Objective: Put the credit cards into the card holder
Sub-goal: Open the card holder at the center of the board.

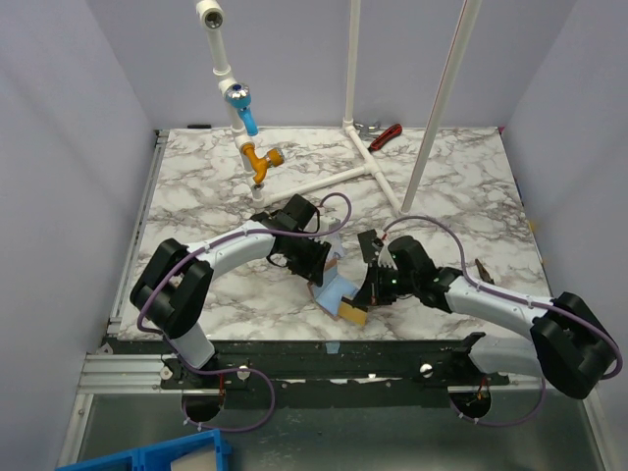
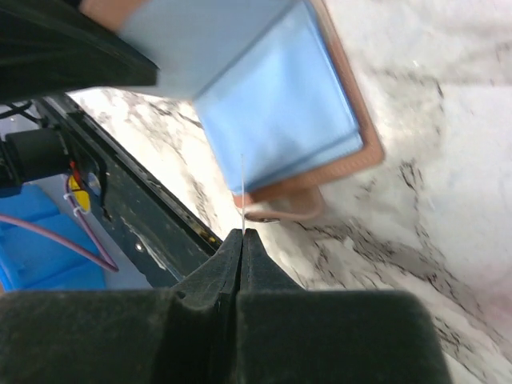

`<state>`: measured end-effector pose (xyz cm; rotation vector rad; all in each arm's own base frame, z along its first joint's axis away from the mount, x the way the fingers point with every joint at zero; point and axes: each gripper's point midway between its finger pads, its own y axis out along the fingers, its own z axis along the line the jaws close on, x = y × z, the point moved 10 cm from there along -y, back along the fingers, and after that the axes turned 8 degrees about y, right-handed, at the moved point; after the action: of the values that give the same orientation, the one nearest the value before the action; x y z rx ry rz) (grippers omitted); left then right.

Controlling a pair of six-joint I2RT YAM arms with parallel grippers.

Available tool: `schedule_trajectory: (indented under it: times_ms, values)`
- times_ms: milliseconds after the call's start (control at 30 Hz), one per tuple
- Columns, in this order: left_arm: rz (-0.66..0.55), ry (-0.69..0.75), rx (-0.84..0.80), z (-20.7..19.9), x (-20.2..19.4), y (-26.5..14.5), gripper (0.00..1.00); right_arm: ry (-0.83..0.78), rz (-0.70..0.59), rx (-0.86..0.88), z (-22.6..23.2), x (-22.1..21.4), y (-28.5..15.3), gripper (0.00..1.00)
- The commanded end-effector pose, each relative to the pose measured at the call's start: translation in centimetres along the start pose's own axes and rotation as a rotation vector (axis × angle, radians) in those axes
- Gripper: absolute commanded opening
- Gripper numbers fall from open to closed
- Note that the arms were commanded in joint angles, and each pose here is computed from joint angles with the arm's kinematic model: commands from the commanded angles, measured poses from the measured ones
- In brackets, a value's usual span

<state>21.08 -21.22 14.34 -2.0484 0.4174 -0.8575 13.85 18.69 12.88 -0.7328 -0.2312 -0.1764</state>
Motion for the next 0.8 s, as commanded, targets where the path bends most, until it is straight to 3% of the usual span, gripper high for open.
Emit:
schedule_trajectory:
  times_ms: [0, 167, 267, 367, 667, 767]
  values:
    - [-0.003, -0.007, 0.010, 0.31, -0.04, -0.34, 0.35, 0.039, -0.005, -0.081, -1.48, -1.21, -0.52, 0.01]
    - [-0.008, -0.011, 0.018, 0.35, -0.25, -0.33, 0.35, 0.067, -0.028, -0.131, -1.97, -1.26, -0.47, 0.01]
    - [0.009, -0.024, 0.010, 0.45, -0.32, 0.10, 0.44, 0.089, -0.040, -0.163, -2.13, -1.09, -0.29, 0.01]
    - [0.025, -0.031, 0.011, 0.49, -0.14, 0.42, 0.45, 0.092, -0.021, -0.142, -1.93, -1.10, -0.14, 0.01]
    - [0.024, -0.037, 0.000, 0.39, -0.29, 0.47, 0.38, 0.090, 0.024, -0.064, -1.52, -1.51, -0.13, 0.01]
    - [0.023, -0.037, -0.011, 0.28, -0.36, 0.46, 0.29, 0.090, 0.055, -0.006, -1.31, -1.83, -0.05, 0.01]
